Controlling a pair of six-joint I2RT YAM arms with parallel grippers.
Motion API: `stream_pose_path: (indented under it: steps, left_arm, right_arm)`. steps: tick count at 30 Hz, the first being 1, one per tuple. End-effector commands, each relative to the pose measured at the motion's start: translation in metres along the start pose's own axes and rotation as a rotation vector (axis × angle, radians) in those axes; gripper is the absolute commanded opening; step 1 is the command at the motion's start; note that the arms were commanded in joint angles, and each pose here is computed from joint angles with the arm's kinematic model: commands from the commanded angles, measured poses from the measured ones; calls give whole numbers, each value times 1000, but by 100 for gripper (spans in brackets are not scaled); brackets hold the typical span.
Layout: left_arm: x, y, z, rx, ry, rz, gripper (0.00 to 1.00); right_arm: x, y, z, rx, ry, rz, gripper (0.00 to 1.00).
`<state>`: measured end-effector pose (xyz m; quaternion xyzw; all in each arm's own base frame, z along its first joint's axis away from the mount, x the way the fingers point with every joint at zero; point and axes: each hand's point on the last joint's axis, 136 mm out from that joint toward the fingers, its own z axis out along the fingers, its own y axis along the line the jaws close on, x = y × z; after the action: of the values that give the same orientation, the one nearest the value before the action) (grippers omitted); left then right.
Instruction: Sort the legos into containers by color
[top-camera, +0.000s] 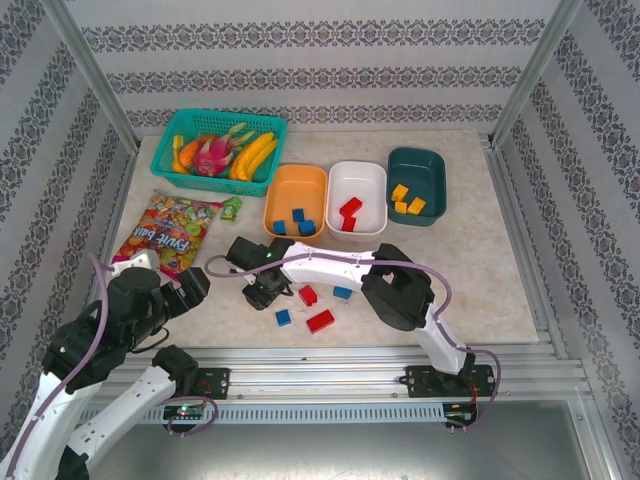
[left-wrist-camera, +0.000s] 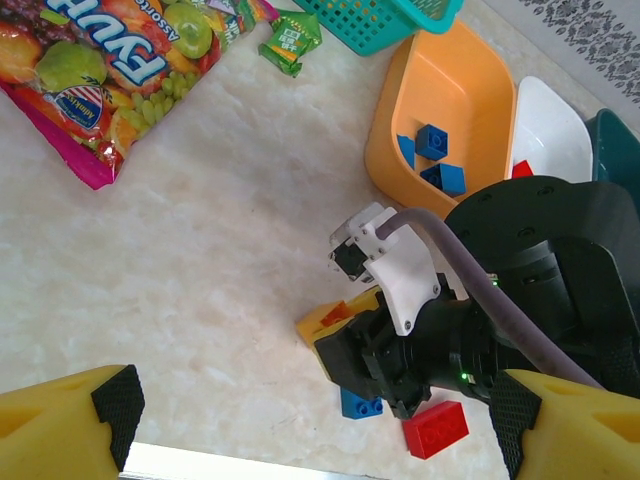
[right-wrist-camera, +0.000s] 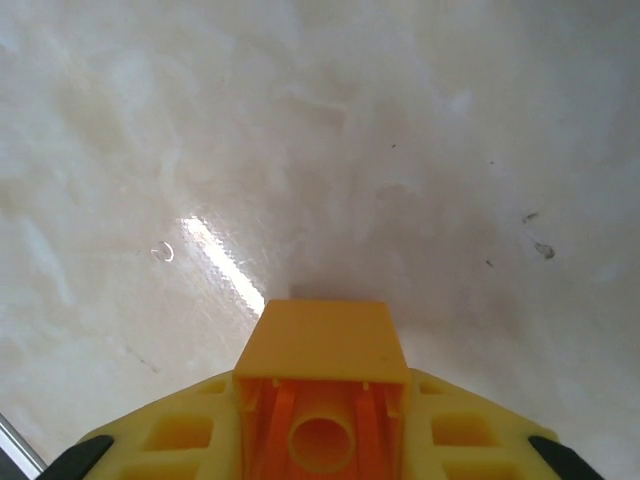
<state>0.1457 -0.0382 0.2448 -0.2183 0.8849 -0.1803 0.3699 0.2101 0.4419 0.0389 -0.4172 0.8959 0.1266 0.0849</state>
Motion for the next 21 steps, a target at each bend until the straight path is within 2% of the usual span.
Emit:
stream_pose_path:
  steps: [1,7,11,16,21]
  left_arm:
    - [-3,-9,5,23,1,-12,92]
    - [-9,-41,16,105,26,14,92]
    - [-11,-81,36,206,85,44,92]
    - [-9,-136,69,326,173,81,92]
    - [-4,-183,99,370,233,170,92]
  right_arm:
    - [-13,-6,-26,-15,-53,47,24]
    - [-34,-52,-102,-1,-215,188,23]
    - [-30,-120,-163,37,-335,354,22]
    - [4,-231,-221,122,-456,632,22]
    - [66,-345,-241,265,-474,959,22]
